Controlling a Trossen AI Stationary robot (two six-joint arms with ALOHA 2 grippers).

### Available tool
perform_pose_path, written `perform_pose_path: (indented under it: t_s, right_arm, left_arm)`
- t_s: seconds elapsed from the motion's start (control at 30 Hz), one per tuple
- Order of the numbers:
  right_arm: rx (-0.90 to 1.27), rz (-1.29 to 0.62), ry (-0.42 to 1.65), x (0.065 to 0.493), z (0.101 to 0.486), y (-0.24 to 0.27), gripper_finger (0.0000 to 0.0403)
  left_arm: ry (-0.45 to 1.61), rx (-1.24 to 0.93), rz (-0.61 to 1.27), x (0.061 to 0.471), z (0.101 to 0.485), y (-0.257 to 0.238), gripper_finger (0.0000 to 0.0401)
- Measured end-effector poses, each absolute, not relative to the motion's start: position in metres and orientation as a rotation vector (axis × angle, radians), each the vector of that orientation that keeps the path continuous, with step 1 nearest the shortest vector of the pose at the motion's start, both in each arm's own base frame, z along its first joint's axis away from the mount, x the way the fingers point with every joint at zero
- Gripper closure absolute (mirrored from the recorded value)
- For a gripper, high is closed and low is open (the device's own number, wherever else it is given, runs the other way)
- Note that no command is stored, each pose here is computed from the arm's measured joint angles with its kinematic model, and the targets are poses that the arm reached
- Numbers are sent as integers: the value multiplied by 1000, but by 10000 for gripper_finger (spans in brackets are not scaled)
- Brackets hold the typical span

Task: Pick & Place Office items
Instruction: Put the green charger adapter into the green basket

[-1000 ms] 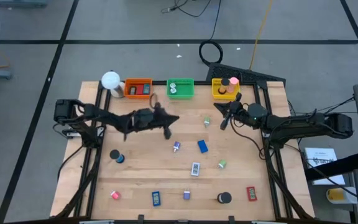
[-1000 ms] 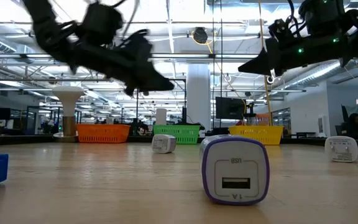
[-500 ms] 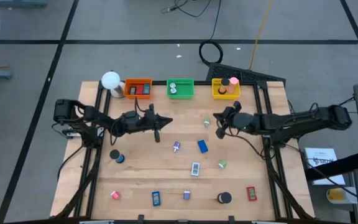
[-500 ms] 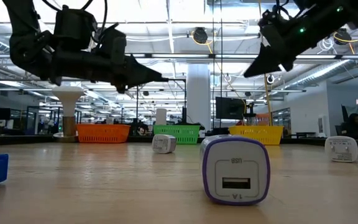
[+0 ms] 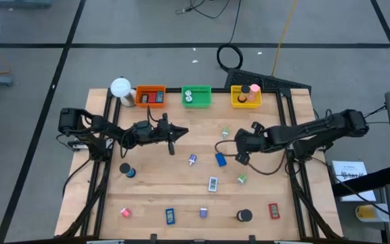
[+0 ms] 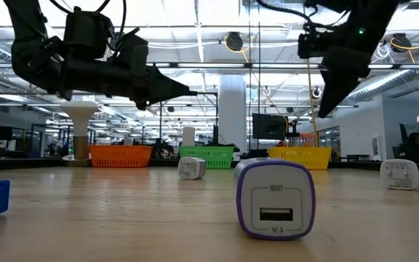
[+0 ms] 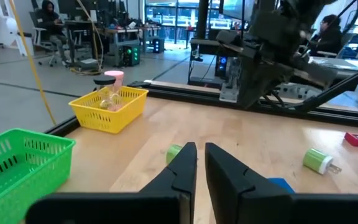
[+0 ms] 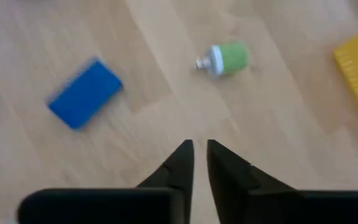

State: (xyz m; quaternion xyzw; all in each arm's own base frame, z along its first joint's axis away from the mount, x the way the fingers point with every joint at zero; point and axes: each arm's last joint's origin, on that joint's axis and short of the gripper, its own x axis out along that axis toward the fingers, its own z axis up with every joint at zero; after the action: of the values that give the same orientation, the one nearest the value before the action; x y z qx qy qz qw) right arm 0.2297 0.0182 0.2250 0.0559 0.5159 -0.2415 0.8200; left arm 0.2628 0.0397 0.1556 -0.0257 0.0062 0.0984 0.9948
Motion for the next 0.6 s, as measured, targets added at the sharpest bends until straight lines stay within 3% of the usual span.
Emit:
perform_pose_path:
  t_s: [0.4,0.6]
  right_arm:
    - [-330,-160,1375,278,213,-39,213]
    - [-646,144,1448,297,191,-62,174]
  left_arm:
    - [12,-53,197,263,156,40,364]
    - [12,-53,197,263,156,40,364]
